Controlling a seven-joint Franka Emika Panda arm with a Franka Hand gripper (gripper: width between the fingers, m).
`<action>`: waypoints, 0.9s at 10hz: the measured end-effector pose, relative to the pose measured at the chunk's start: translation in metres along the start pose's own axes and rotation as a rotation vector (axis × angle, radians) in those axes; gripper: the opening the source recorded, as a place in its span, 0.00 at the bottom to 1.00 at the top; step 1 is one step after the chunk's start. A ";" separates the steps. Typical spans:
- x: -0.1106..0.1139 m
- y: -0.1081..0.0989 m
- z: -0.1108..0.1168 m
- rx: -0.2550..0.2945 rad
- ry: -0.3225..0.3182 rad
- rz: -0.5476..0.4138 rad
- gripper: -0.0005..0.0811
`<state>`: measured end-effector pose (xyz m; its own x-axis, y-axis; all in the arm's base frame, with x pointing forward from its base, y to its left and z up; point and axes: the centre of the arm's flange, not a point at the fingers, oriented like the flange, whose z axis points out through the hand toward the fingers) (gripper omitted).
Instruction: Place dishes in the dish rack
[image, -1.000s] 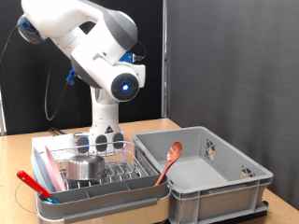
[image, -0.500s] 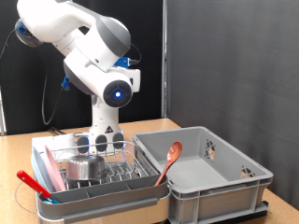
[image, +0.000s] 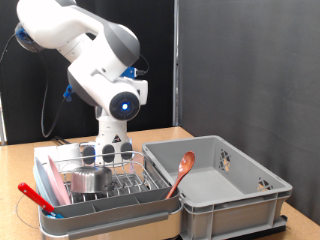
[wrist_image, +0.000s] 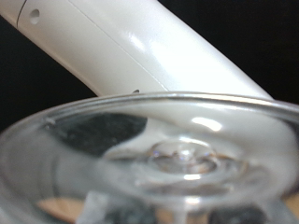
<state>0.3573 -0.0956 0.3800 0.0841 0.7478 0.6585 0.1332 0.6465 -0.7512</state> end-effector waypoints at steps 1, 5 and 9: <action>-0.007 0.006 0.000 0.004 0.011 0.005 0.14; -0.039 0.035 0.003 -0.009 0.003 0.044 0.14; -0.059 0.063 0.007 0.014 -0.003 0.044 0.14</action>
<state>0.3541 -0.0980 0.2938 0.0869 0.7762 0.6245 0.1154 0.6148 -0.7802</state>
